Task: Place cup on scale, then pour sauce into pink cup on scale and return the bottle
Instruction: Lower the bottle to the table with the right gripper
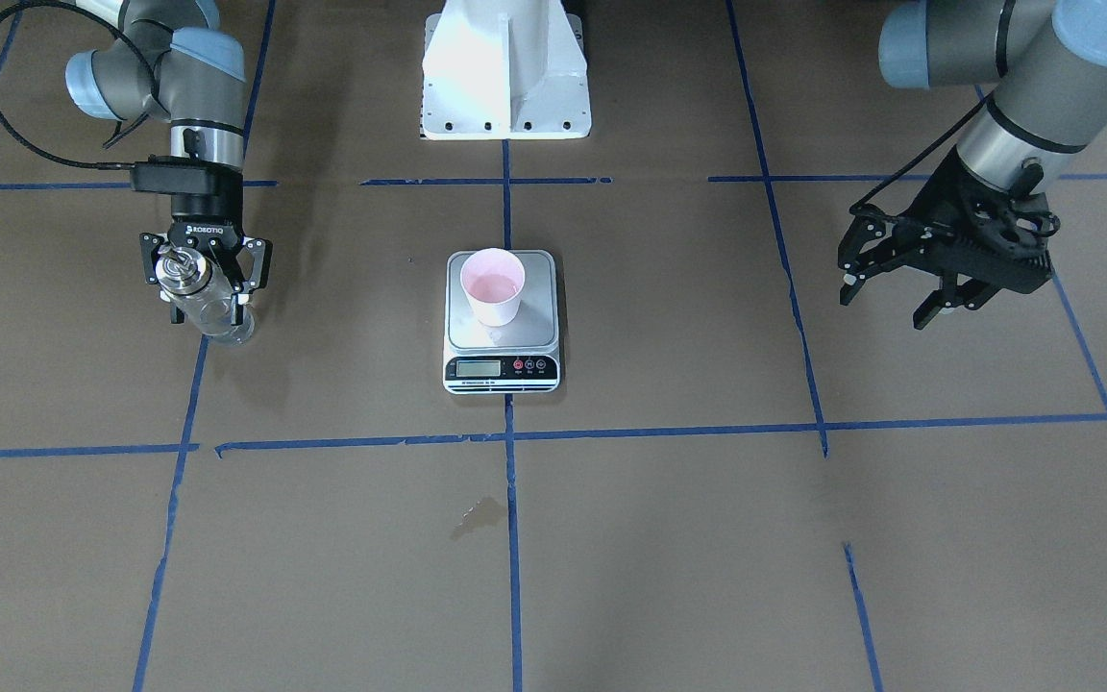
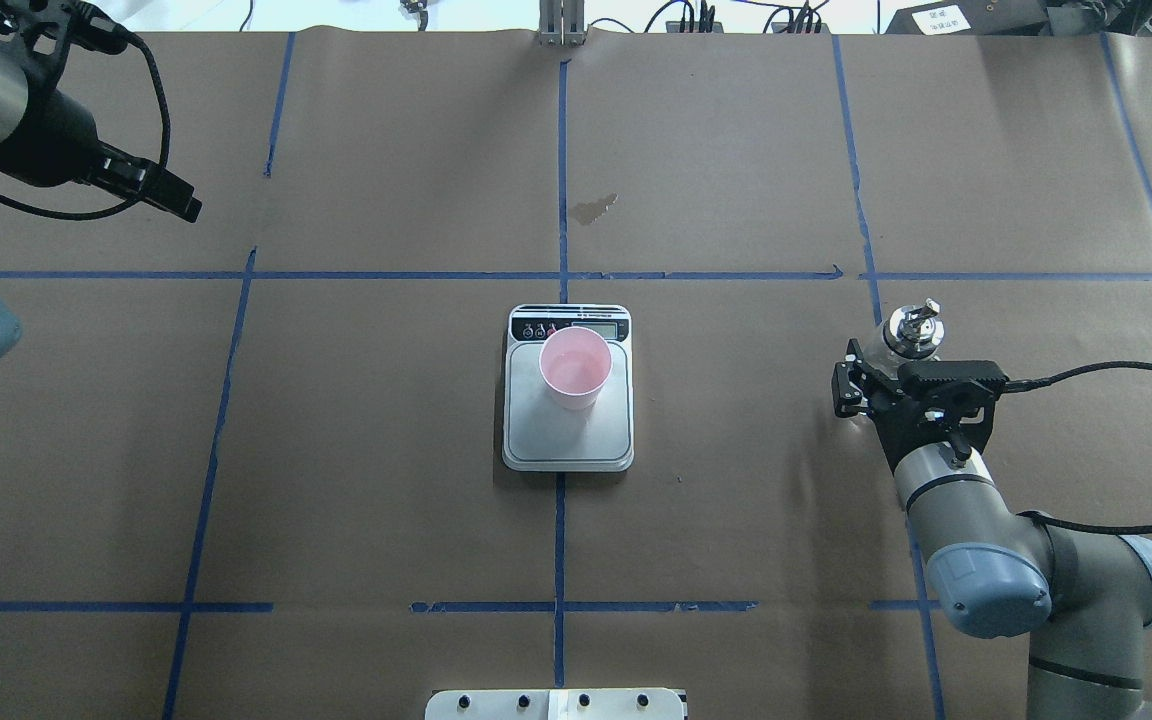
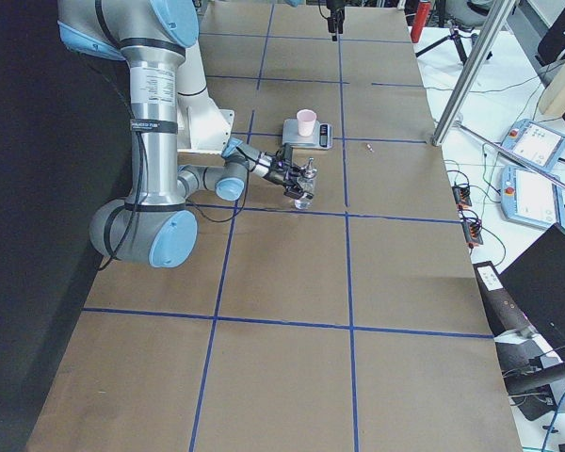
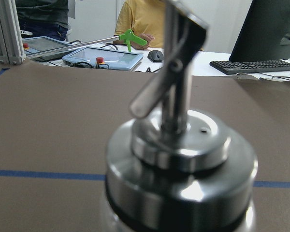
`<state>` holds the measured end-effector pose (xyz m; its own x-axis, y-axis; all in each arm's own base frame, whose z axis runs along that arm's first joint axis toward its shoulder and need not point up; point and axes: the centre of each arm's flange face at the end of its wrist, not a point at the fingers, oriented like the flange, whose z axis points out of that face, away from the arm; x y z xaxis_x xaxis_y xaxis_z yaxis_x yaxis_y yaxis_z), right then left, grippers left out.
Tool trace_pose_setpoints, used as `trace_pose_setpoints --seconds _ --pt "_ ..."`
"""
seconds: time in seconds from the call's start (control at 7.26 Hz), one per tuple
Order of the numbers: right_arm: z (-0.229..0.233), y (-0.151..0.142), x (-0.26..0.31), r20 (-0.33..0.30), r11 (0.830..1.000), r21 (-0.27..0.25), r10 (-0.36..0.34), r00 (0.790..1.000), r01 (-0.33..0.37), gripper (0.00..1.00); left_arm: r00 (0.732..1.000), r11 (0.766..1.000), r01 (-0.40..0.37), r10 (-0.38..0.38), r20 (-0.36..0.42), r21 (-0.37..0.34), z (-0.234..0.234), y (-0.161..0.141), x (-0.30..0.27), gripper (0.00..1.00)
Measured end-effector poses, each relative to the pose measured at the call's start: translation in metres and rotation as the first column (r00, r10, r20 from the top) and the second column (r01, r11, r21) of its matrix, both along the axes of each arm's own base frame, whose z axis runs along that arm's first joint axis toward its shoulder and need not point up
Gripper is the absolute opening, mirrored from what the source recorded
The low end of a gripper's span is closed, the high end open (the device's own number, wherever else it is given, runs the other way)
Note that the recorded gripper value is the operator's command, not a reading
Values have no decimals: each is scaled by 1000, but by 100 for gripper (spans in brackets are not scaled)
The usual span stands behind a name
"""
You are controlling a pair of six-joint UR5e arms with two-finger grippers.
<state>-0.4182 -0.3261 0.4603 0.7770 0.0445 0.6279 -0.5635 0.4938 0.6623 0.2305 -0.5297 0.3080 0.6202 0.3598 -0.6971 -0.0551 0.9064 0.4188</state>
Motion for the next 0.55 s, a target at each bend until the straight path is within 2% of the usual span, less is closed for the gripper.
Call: trace_pose_setpoints --seconds 0.28,0.41,0.55 --pt "1 0 -1 0 1000 -3 -3 1000 3 0 1000 1000 3 -3 -3 -1 -2 0 0 80" --pt "1 0 -1 2 1000 -3 -3 1000 3 99 1000 1000 3 -3 -3 -1 -2 1 0 80" --pt "4 0 -2 20 1000 -3 2 1000 -2 100 1000 1000 3 -3 -4 -1 -2 1 0 80"
